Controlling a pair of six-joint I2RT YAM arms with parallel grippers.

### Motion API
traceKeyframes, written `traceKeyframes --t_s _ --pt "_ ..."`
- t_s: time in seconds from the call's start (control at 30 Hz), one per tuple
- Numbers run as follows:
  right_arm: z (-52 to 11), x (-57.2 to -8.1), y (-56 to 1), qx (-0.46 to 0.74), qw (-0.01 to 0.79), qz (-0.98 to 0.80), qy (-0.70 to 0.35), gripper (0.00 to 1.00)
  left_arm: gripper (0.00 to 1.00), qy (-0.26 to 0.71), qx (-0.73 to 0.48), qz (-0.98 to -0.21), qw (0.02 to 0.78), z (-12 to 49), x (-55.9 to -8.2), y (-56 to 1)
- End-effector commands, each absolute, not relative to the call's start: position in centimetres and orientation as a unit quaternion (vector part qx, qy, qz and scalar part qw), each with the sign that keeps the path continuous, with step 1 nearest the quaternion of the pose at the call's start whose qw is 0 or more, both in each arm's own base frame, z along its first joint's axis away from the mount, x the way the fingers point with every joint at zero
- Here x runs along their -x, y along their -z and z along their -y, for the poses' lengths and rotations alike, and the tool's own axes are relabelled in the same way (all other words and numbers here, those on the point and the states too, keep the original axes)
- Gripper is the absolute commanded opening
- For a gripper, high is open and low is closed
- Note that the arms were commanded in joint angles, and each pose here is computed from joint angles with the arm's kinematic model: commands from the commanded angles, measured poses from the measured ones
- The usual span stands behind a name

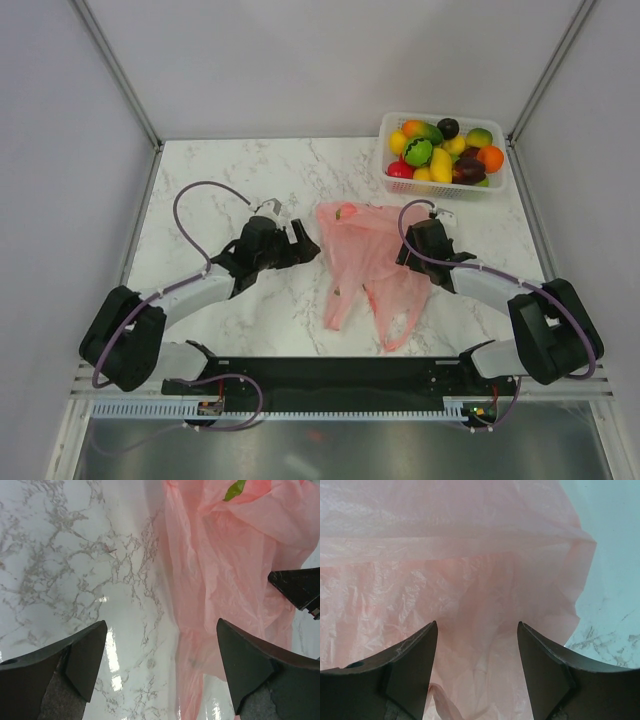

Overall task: Place the fake fruits into the plastic bag and tie a complex knot
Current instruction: Adjust the plastic bag at the center of the board.

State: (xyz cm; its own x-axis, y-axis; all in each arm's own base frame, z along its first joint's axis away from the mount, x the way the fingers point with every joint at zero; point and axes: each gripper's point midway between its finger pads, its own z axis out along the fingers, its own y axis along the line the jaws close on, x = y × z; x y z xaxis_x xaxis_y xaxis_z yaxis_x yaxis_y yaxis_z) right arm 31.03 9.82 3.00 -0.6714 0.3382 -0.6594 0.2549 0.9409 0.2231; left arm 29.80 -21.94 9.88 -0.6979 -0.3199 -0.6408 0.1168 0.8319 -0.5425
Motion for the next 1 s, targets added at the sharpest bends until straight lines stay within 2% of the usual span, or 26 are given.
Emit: traceKeyframes --t_s 0.0,0.3,0.5,0.53,0.6,0.63,0.7,0.73,0.9,0.97 --pt "-10.7 -32.2 -4.4 -0.151 0.385 -0.907 -0.074 0.73 0.98 0.332 0.001 -0.851 0.407 25.2 -31.3 -12.6" --pt "-11.5 -32.6 -4.2 -0.147 0.382 -0.908 -0.088 0.73 0.99 0.344 -0.024 -0.857 0.384 30.0 -31.7 -11.7" --pt "-11.3 -32.7 -4.4 -0.147 0.384 -0.907 -0.085 0.73 0.99 0.307 0.007 -0.884 0.352 30.6 -33.0 -8.2" --pt "-11.4 -32.7 -4.5 -0.147 0.385 -0.907 -0.086 0.73 0.96 0.3 0.009 -0.889 0.347 30.6 -33.1 -7.6" --pt "-11.4 -32.7 -4.4 -0.147 0.384 -0.907 -0.086 0.73 0.85 0.291 0.009 -0.895 0.339 31.1 -33.8 -6.7" --pt "-11.4 -32.6 -4.3 -0.147 0.383 -0.908 -0.085 0.73 0.59 0.282 0.008 -0.9 0.332 31.0 -33.8 -6.2" --pt "-11.3 -32.6 -4.3 -0.146 0.383 -0.908 -0.085 0.72 0.27 0.27 0.008 -0.905 0.329 31.0 -34.3 -5.9" --pt "-11.3 -32.6 -4.3 -0.145 0.383 -0.908 -0.084 0.72 0.03 0.25 0.008 -0.91 0.331 30.4 -34.4 -5.5" --pt "-11.4 -32.3 -4.4 -0.115 0.375 -0.917 -0.073 0.71 0.02 0.169 0.004 -0.914 0.369 26.5 -34.4 -7.5" --pt "-11.8 -32.9 -5.3 -0.095 0.379 -0.919 -0.043 0.71 0.02 0.098 -0.013 -0.93 0.353 23.8 -33.5 -6.8"
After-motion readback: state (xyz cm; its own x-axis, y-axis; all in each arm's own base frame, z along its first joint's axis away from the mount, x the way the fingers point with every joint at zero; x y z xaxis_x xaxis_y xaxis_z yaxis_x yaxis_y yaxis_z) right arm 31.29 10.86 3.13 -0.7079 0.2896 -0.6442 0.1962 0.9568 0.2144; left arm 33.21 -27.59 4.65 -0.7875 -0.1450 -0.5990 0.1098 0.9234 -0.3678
